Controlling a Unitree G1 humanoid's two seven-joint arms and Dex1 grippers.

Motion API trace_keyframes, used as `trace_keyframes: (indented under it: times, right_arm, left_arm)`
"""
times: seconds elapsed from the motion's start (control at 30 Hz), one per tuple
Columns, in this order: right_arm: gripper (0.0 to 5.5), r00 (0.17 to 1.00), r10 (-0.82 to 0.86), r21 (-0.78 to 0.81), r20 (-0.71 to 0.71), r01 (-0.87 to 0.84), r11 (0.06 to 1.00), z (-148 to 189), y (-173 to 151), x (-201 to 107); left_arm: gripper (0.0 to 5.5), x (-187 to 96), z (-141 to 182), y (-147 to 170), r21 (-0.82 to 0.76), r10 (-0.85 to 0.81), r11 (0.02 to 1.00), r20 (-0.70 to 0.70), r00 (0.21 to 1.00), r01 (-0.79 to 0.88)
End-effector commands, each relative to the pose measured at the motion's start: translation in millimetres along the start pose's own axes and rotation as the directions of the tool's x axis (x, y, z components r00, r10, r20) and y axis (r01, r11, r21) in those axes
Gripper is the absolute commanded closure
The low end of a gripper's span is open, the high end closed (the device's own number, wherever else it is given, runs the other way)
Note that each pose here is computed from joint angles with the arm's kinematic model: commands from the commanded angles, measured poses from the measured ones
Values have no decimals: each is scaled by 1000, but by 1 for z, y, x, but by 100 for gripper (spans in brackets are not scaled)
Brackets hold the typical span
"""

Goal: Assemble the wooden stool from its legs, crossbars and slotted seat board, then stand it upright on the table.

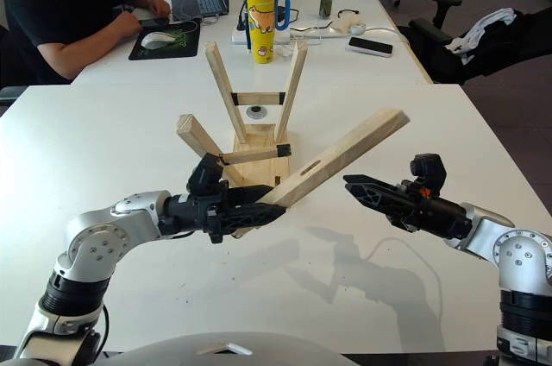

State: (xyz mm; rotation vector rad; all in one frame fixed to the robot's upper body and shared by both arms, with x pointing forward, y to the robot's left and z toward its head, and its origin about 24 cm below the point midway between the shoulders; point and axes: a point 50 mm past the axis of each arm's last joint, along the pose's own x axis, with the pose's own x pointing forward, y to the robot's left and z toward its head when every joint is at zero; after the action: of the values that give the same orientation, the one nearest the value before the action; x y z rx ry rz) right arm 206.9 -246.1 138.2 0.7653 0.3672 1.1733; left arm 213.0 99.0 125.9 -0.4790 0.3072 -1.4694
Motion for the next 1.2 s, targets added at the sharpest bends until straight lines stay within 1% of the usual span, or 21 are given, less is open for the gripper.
trace_keyframes:
  times: [0.03,0.3,0.33,0.53,0.6,0.67,0.7,0.77,0.8,0.93,1.0,1.2]
  right_arm:
    - [10,999,31,-2,21,-31,1000,8,6,4]
    - [10,997,73,7,16,-73,997,11,6,10]
    - [38,996,83,10,12,-83,996,11,7,11]
    - [127,993,116,30,-33,-115,993,8,10,12]
    - [168,992,111,31,-55,-110,993,5,10,12]
    - [193,992,114,31,-54,-112,993,6,9,12]
    - [216,992,115,31,-59,-114,993,6,9,12]
    - [242,991,115,31,-70,-113,993,4,9,11]
    - [265,991,116,32,-71,-114,993,4,9,11]
    - [327,990,118,33,-77,-116,993,4,8,11]
    - [341,990,119,32,-78,-117,993,4,8,11]
    - [341,991,102,22,-84,-101,995,4,5,9]
  left_arm:
    - [346,-7,-6,3,-29,-11,1000,-24,1000,10]
    - [346,-8,-14,1,-79,-54,996,-73,996,48]
    - [346,-8,-16,1,-91,-57,995,-81,995,50]
    - [346,-11,-16,-2,-131,-83,989,-105,991,69]
    - [346,-11,-14,-2,-135,-86,988,-103,991,72]
    - [346,-12,-14,-2,-138,-86,988,-106,991,71]
    - [346,-12,-13,-2,-143,-82,987,-101,991,67]
    - [346,-13,-13,-2,-146,-79,987,-102,992,63]
    - [346,-13,-14,-2,-146,-77,987,-104,992,61]
    - [346,-14,-14,-2,-155,-82,986,-105,991,65]
    - [346,-14,-14,-3,-156,-81,986,-103,991,64]
    - [346,-13,-18,1,-124,-43,992,-115,992,29]
